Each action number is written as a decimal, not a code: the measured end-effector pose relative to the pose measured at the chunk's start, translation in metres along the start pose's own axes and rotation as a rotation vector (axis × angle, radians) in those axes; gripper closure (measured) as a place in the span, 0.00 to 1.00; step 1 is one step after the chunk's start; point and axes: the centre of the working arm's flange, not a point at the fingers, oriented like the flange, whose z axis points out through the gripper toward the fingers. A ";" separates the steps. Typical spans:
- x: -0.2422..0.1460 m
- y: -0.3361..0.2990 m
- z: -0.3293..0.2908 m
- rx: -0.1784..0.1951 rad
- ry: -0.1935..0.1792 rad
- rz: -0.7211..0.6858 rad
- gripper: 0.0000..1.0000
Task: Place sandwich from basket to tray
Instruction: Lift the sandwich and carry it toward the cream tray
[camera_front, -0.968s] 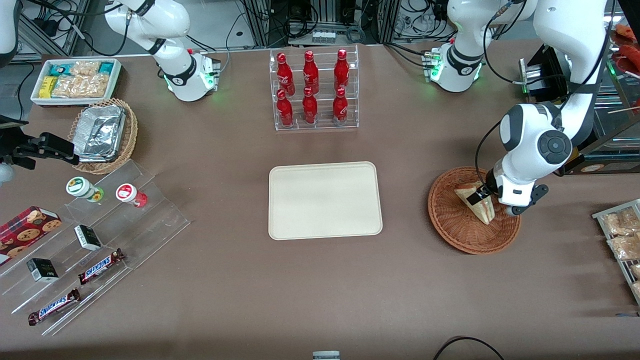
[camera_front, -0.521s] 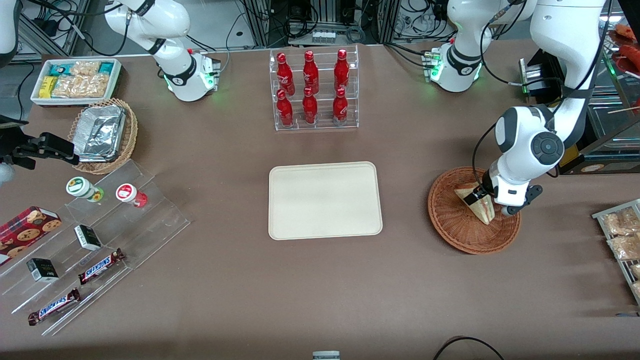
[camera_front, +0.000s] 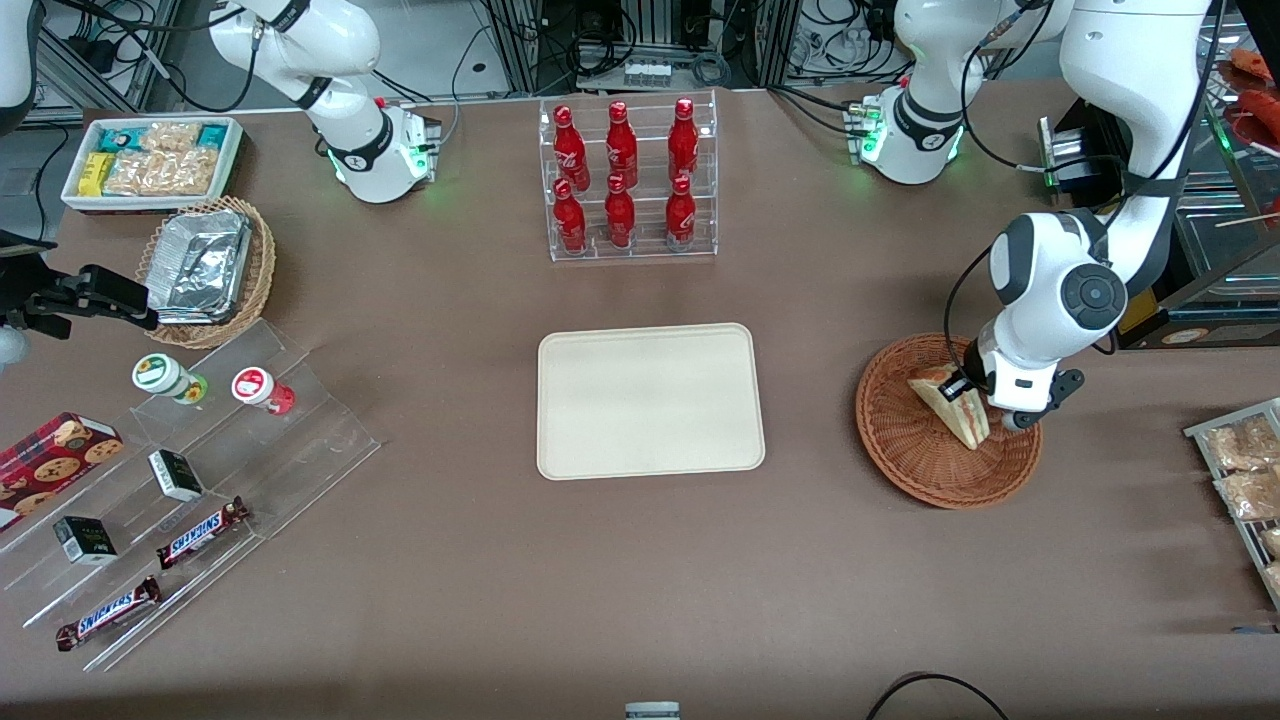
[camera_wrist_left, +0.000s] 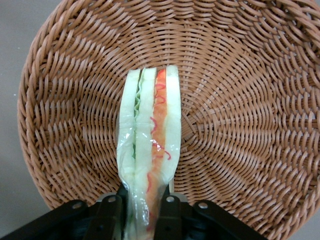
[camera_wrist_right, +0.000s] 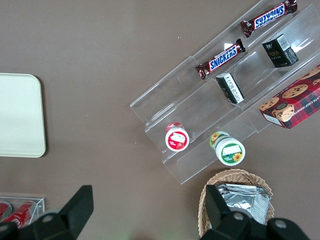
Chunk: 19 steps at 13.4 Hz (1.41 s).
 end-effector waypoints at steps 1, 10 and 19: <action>-0.001 -0.001 -0.003 0.008 -0.009 0.000 0.78; -0.020 0.055 -0.112 0.058 -0.044 0.097 0.85; -0.113 0.182 -0.124 0.054 -0.019 0.321 0.85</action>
